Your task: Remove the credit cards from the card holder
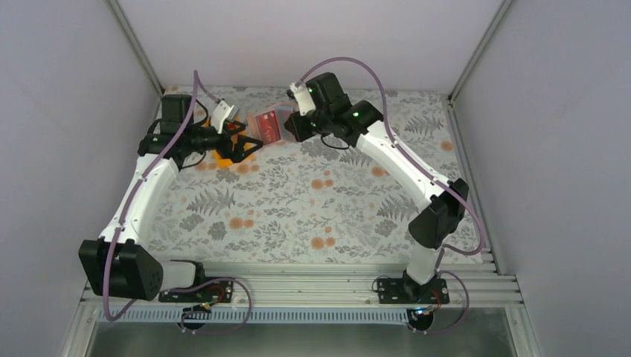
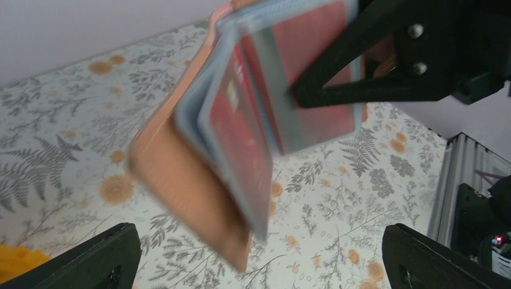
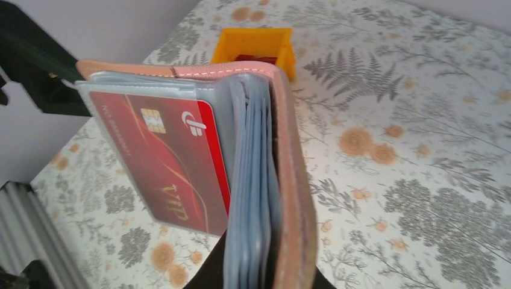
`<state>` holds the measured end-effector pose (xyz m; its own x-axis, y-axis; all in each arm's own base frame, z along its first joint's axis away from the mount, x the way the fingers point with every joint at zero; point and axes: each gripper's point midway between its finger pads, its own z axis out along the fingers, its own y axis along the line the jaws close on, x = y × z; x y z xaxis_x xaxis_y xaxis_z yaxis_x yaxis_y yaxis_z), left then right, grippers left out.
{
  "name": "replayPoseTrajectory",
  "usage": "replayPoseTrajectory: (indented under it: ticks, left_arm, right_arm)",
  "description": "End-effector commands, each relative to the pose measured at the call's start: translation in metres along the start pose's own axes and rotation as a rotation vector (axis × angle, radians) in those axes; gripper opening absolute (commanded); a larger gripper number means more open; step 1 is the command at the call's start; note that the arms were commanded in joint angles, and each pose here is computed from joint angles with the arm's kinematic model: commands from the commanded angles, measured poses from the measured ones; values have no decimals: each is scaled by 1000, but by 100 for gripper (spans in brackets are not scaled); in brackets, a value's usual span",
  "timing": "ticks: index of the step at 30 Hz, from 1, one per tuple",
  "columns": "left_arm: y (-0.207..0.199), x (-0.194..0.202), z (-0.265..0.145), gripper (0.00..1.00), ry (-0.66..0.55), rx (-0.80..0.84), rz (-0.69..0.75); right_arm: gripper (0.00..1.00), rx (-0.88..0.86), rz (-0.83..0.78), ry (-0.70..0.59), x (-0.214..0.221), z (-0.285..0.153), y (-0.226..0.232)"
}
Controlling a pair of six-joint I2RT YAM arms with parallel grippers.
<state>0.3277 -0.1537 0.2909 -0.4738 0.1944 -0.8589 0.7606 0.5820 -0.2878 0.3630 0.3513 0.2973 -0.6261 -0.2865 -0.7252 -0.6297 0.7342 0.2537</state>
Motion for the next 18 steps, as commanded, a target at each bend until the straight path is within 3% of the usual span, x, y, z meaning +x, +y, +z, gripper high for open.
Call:
replayPoseTrajectory:
  ticks: [1, 8, 11, 16, 18]
  left_arm:
    - [-12, -19, -1, 100, -58, 52, 21]
    - [4, -7, 0, 100, -17, -36, 39]
    - [-7, -7, -3, 97, -31, 4, 61]
    - [-43, -11, -14, 66, -45, 160, 105]
    - [-57, -11, -20, 45, -57, 218, 116]
  right_arm:
    - [4, -151, -44, -45, -12, -6, 26]
    - [4, -316, -189, -117, -17, -37, 58]
    - [4, -381, -237, -124, -11, -46, 68]
    - [4, -456, -290, -150, -7, -64, 80]
    - [4, -476, -305, -161, -6, -69, 82]
